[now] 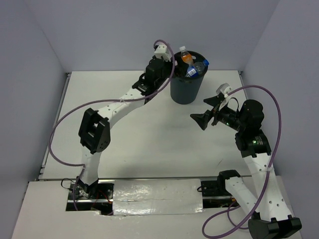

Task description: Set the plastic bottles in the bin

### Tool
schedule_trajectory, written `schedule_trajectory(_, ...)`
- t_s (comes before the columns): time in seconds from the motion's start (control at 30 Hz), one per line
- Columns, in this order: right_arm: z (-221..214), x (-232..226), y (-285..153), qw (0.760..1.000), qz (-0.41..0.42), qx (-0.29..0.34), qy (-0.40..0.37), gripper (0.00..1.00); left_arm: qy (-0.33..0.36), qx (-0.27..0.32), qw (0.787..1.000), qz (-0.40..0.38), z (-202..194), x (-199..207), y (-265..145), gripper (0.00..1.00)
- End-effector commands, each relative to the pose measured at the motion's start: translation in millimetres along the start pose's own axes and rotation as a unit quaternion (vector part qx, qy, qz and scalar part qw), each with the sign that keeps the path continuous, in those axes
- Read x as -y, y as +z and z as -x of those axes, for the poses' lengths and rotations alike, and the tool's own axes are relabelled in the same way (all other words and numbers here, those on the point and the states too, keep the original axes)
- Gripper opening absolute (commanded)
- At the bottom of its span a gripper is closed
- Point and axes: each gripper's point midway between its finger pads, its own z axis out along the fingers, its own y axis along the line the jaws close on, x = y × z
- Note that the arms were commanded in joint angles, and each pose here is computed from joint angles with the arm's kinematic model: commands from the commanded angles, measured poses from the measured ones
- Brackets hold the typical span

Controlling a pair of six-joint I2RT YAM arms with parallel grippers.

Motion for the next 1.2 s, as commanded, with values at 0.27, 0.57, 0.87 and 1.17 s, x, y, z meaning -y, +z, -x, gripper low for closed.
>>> schedule_trajectory(0.27, 1.0, 3.4, 4.1, 1.000, 0.004, 0.008, -0.002, 1.00, -0.136, 0.018, 0.979, 0.148, 53.0, -145.0, -37.8, 0.94)
schedule_trajectory(0.57, -8.3, 9.1, 9.9, 1.000, 0.003, -0.008, 0.007, 1.00, -0.252, -0.111, 0.956, 0.101, -46.3, -205.8, 11.8, 0.99)
schedule_trajectory(0.87, -11.5, 10.3, 12.5, 1.000, 0.007, -0.016, 0.007, 1.00, -0.275, -0.108, 0.941, 0.163, -92.1, -251.5, 34.0, 0.99)
schedule_trajectory(1.17, -13.9, 8.6, 13.8, 1.000, 0.015, -0.020, 0.010, 1.00, -0.349, -0.085, 0.924, 0.133, -104.6, -252.1, 53.4, 0.99)
